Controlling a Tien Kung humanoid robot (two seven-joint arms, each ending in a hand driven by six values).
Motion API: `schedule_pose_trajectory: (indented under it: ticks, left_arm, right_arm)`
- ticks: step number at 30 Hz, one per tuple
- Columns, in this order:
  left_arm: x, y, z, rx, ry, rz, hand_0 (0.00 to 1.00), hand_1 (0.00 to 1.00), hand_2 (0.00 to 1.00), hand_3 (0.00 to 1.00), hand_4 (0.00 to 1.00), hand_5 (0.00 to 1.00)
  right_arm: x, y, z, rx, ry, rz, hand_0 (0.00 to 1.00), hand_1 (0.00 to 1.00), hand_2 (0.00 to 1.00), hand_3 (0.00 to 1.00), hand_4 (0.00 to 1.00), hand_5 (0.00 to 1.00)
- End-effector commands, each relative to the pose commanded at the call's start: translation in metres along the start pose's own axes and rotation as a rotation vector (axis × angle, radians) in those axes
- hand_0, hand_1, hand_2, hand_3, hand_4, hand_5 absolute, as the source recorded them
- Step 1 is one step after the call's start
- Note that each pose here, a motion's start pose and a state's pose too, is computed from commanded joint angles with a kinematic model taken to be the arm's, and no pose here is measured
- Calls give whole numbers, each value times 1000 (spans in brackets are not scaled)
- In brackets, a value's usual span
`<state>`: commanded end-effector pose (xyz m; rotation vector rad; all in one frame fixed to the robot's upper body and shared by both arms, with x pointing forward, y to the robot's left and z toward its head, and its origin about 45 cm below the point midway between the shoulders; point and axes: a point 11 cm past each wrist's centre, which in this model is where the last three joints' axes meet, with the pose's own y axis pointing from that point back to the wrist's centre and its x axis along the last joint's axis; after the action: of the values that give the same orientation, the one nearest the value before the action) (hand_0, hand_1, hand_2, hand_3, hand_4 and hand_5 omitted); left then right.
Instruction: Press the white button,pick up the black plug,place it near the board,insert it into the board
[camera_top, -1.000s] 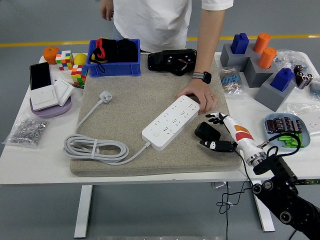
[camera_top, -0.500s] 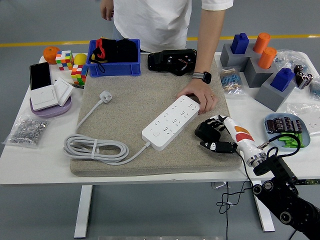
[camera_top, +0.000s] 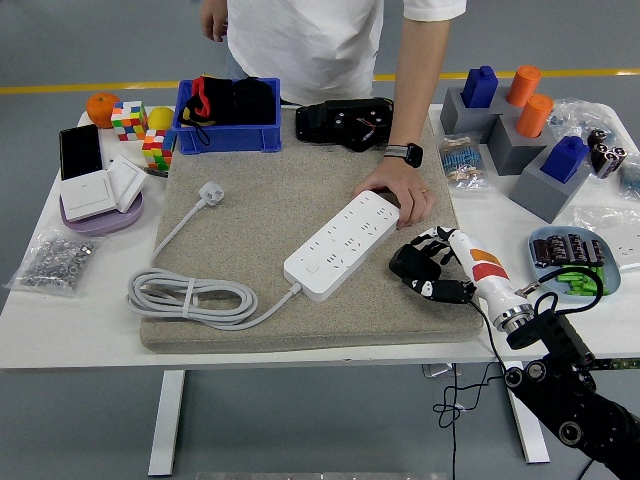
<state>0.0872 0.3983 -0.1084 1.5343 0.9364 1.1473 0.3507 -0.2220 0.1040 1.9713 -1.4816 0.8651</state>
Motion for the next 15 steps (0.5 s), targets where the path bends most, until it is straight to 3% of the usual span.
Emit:
schedule_pose_trajectory:
  ticks: [1, 12, 13, 15]
  left_arm:
    - [0, 0, 0, 0, 1, 0, 685, 675, 658, 686, 564, 197]
    - [1, 0, 1, 1, -5, 1, 683, 675, 658, 685, 563, 196]
    - [1, 0, 1, 1, -5, 2, 684, 675, 658, 686, 563, 197]
    - [1, 0, 0, 2, -6, 1, 684, 675, 658, 686, 563, 197]
  right_arm:
    - [-1, 0, 0, -3, 1, -5, 383, 413, 425, 574, 778, 2]
    - [-5, 1, 2, -8, 14, -22, 394, 383, 411, 574, 805, 2]
    - [-5, 1, 2, -5, 15, -19, 320, 317, 351, 538, 806, 2]
    - [-4, 1, 1, 2, 16, -13, 320, 317, 351, 538, 806, 2]
